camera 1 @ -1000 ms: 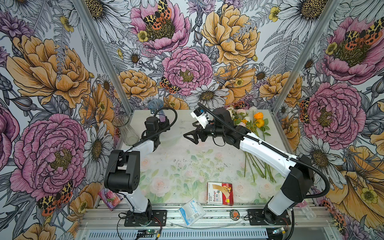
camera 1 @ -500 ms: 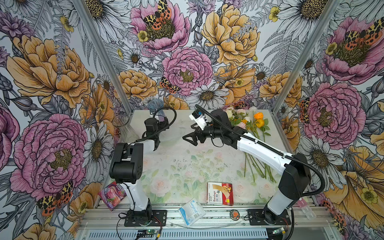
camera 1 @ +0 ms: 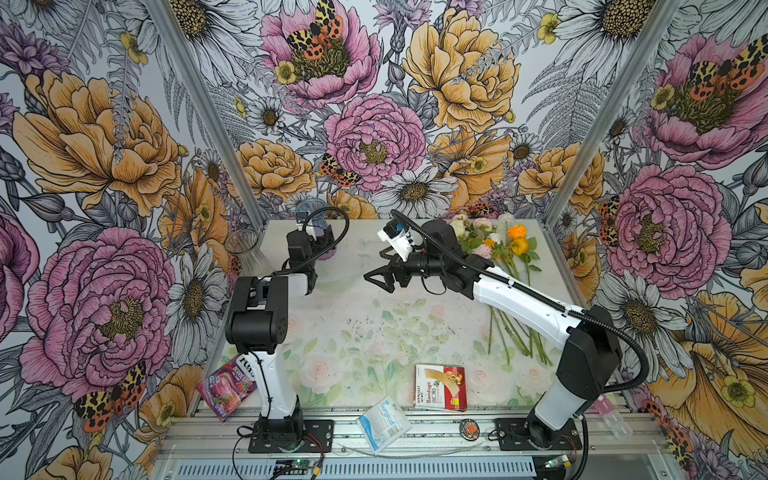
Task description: Arrange the flowers into the vase
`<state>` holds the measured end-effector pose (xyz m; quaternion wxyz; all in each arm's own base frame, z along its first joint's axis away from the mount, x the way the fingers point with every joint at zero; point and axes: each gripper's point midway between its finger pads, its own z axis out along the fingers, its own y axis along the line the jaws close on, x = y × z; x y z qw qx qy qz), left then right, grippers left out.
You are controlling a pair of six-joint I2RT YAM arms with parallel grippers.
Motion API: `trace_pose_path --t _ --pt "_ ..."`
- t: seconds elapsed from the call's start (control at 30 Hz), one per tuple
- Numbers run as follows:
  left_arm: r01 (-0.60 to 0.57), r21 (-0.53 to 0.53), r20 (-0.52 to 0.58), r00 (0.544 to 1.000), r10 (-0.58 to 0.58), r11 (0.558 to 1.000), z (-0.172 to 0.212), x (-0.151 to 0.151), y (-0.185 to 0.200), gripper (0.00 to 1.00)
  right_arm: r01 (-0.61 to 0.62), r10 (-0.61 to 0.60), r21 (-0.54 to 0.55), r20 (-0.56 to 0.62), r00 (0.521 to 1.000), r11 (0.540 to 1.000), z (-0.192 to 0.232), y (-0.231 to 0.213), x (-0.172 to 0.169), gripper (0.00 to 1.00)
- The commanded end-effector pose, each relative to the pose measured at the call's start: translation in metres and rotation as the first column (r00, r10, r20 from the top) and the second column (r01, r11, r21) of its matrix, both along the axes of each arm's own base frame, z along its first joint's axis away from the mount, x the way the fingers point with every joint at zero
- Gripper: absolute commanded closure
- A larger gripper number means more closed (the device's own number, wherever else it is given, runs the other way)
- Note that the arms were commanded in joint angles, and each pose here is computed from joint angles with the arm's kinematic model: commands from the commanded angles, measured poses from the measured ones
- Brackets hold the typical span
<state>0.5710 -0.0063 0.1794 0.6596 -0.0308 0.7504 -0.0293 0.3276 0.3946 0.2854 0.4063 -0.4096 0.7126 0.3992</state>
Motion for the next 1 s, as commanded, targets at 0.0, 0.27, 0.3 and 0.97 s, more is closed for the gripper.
trace_pose_path --t 0.0,0.27,0.3,0.97 --pt "0.032 -0.005 0.027 0.999 -0.032 0.999 0.006 0.012 -0.002 0.01 -0.018 0.018 0.003 0.002 1.0 1.0 -0.008 0.004 0.003 0.0" --pt "0.027 0.0 0.002 1.0 -0.027 1.0 0.001 0.035 0.0 0.01 -0.009 0.009 -0.003 -0.005 1.0 1.0 -0.012 0.001 0.007 0.01" --pt "0.029 0.004 0.004 1.0 -0.029 1.0 0.002 0.037 0.001 0.01 -0.009 0.009 -0.003 -0.004 1.0 1.0 -0.012 0.001 0.007 0.0" --pt "0.064 0.031 0.109 0.992 -0.067 0.997 0.012 0.035 0.002 0.2 -0.001 0.0 -0.015 -0.027 1.0 1.0 -0.024 0.001 0.014 0.01"
